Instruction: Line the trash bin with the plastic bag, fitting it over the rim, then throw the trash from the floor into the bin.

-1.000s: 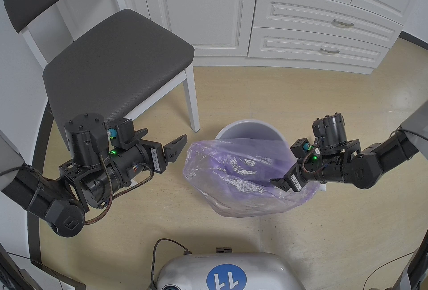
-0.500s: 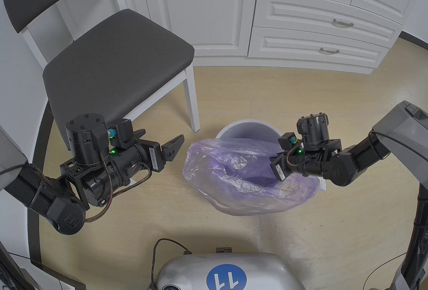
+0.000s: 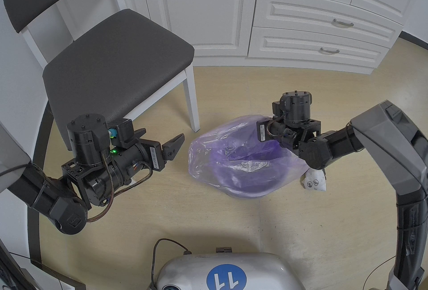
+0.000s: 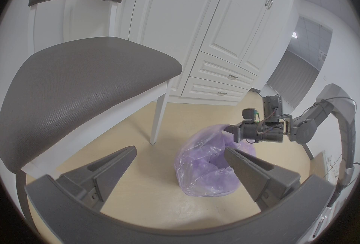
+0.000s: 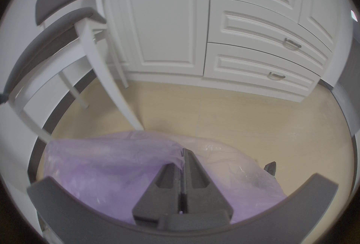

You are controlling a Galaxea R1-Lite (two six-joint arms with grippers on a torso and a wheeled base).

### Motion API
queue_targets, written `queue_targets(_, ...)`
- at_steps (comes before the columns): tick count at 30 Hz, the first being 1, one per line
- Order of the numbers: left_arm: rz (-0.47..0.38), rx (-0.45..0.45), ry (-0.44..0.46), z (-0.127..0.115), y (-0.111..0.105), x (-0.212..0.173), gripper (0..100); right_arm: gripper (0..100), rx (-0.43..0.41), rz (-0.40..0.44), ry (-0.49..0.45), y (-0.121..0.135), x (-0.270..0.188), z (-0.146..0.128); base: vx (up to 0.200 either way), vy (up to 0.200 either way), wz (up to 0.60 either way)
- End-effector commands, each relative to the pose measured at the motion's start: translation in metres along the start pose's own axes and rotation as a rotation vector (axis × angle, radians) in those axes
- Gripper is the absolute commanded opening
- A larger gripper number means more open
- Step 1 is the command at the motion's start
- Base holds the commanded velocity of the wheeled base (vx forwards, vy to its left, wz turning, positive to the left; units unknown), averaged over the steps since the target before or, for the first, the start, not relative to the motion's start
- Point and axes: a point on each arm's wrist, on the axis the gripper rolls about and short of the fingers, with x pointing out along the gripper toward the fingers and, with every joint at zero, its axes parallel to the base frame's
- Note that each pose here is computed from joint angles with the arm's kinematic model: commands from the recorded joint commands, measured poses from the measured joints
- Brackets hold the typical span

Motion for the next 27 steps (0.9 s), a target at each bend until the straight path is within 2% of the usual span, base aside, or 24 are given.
queue_targets(1,0.003,0.0,0.012,-0.006,0.001,0.005,100,0,0.059,-0.048,-0.028,0.015,0.036,-0.026,0.0,0.0,0.0)
queue_targets(5,0.006,-0.001,0.01,-0.006,0.001,0.006,100,0,0.081,-0.066,-0.068,0.016,0.047,-0.026,0.0,0.0,0.0)
queue_targets(10,0.006,-0.001,0.01,-0.006,0.001,0.006,100,0,0.144,-0.066,-0.159,0.018,0.056,-0.013,0.0,0.0,0.0)
queue_targets(13,0.006,-0.001,0.01,-0.006,0.001,0.006,100,0,0.156,-0.085,-0.181,0.016,0.058,-0.007,0.0,0.0,0.0)
queue_targets(14,0.006,-0.001,0.01,-0.006,0.001,0.006,100,100,0.156,-0.085,-0.181,0.016,0.058,-0.007,0.0,0.0,0.0)
queue_targets(18,0.006,-0.001,0.008,-0.005,0.001,0.006,100,100,0.17,-0.106,-0.212,0.016,0.058,0.001,0.0,0.0,0.0)
queue_targets(23,0.006,-0.001,0.01,-0.006,0.001,0.006,100,100,0.152,-0.099,-0.166,0.013,0.042,0.005,0.0,0.0,0.0)
queue_targets(25,0.006,-0.001,0.008,-0.006,0.001,0.006,100,100,0.112,-0.05,-0.069,0.005,0.006,0.019,0.0,0.0,0.0)
queue_targets(27,0.006,-0.001,0.008,-0.006,0.001,0.006,100,100,0.093,-0.011,-0.029,0.001,-0.015,0.029,0.0,0.0,0.0)
